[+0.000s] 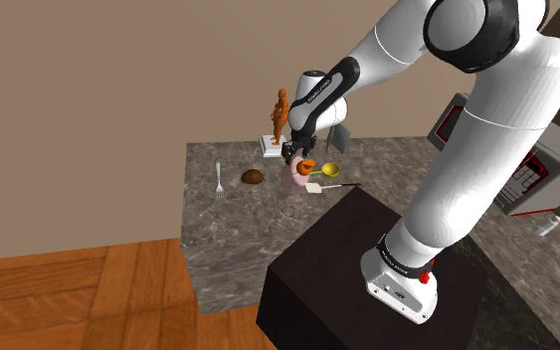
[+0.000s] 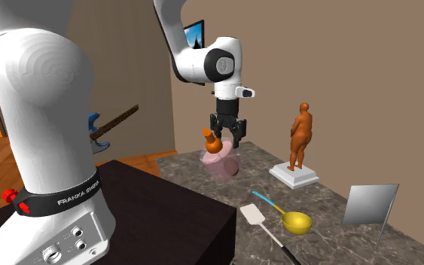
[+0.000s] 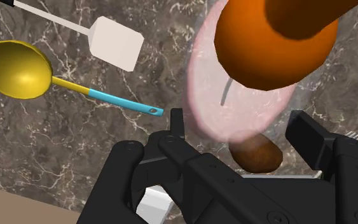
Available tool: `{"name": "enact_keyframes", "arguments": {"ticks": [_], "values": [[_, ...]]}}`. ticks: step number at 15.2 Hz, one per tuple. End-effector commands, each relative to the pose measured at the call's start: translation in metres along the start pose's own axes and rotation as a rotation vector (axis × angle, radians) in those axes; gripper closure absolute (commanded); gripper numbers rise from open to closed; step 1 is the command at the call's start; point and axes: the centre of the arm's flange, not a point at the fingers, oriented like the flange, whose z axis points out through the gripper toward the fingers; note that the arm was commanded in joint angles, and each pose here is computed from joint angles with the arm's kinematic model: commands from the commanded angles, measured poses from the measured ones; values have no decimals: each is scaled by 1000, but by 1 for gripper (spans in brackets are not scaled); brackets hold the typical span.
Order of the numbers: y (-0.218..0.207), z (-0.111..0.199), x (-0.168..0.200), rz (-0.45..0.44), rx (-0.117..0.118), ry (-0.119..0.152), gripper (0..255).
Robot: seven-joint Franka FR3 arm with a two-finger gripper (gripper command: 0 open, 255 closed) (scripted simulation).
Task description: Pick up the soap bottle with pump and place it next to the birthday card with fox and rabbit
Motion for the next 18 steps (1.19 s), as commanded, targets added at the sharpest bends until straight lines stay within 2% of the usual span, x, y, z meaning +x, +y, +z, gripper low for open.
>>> {"name": "enact_keyframes", "arguments": {"ticks": [1, 18], "values": [[0, -12, -1, 0, 0, 0, 255], [1, -101, -2, 0, 0, 0, 255]]}}
